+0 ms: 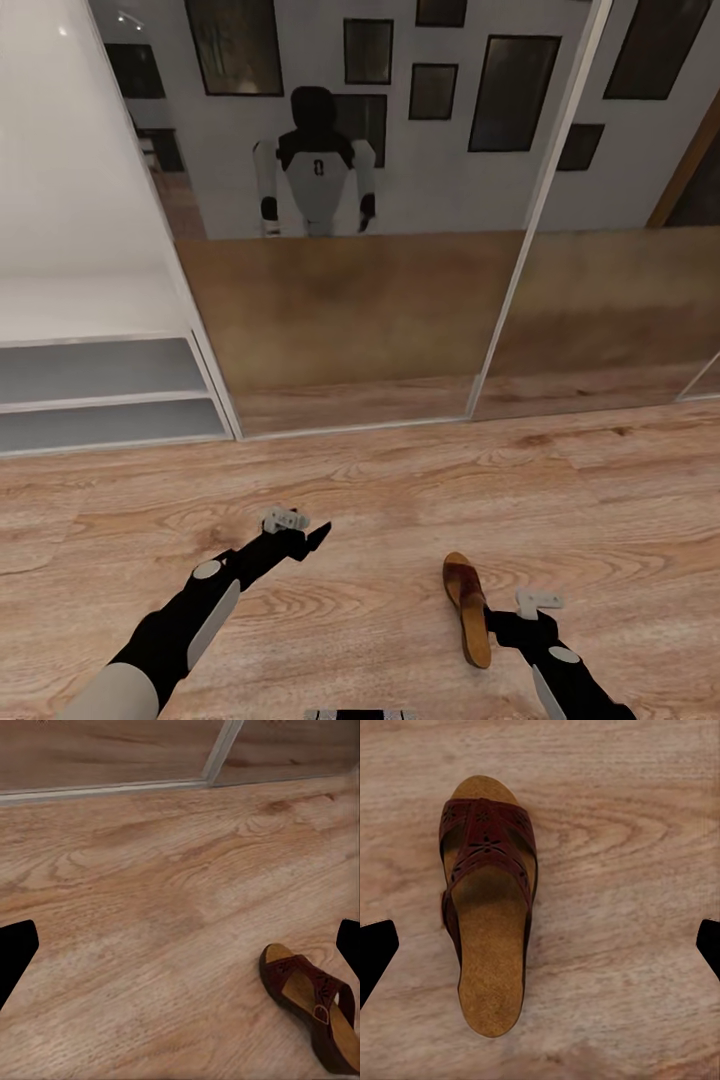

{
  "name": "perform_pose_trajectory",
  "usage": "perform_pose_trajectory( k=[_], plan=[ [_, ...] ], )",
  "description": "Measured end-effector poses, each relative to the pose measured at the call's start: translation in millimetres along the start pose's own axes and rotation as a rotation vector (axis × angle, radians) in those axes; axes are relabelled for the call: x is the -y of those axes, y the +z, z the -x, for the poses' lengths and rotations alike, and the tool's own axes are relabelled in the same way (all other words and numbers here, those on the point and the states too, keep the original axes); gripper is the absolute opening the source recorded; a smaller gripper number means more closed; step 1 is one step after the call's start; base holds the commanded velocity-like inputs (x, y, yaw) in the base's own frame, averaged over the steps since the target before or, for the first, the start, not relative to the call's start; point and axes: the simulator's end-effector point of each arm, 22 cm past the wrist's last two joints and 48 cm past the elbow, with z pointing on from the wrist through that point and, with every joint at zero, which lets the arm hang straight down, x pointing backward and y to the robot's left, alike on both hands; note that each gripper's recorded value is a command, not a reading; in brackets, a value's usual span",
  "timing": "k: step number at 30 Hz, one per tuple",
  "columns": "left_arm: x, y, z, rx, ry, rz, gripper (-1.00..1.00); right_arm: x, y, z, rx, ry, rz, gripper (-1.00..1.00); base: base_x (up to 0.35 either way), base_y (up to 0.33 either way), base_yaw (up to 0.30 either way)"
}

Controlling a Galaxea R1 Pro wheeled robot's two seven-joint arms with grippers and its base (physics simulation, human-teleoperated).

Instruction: Pick up the two gym shoes and the two sandals from the corridor floor and place them onto the hallstand (shoe rack) in the corridor, making sure they are on the rack and not on the floor. Arrange them so the two gym shoes are next to each other and the two sandals are next to each other.

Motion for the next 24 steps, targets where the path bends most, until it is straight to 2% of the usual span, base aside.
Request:
perform_pose_trajectory(
  k=[16, 24],
  plan=[
    [-9.2, 11.8, -41.5, -0.006, -0.006, -0.001, 1.00, -1.2, 28.1, -41.1, -0.024, -0.002, -0.002, 1.00, 0.000, 0.000, 0.026],
    [-12.5, 18.3, -69.1, -0.047, -0.030, -0.001, 1.00, -1.1, 35.8, -64.8, -0.069, -0.007, -0.004, 1.00, 0.000, 0.000, 0.100]
  ],
)
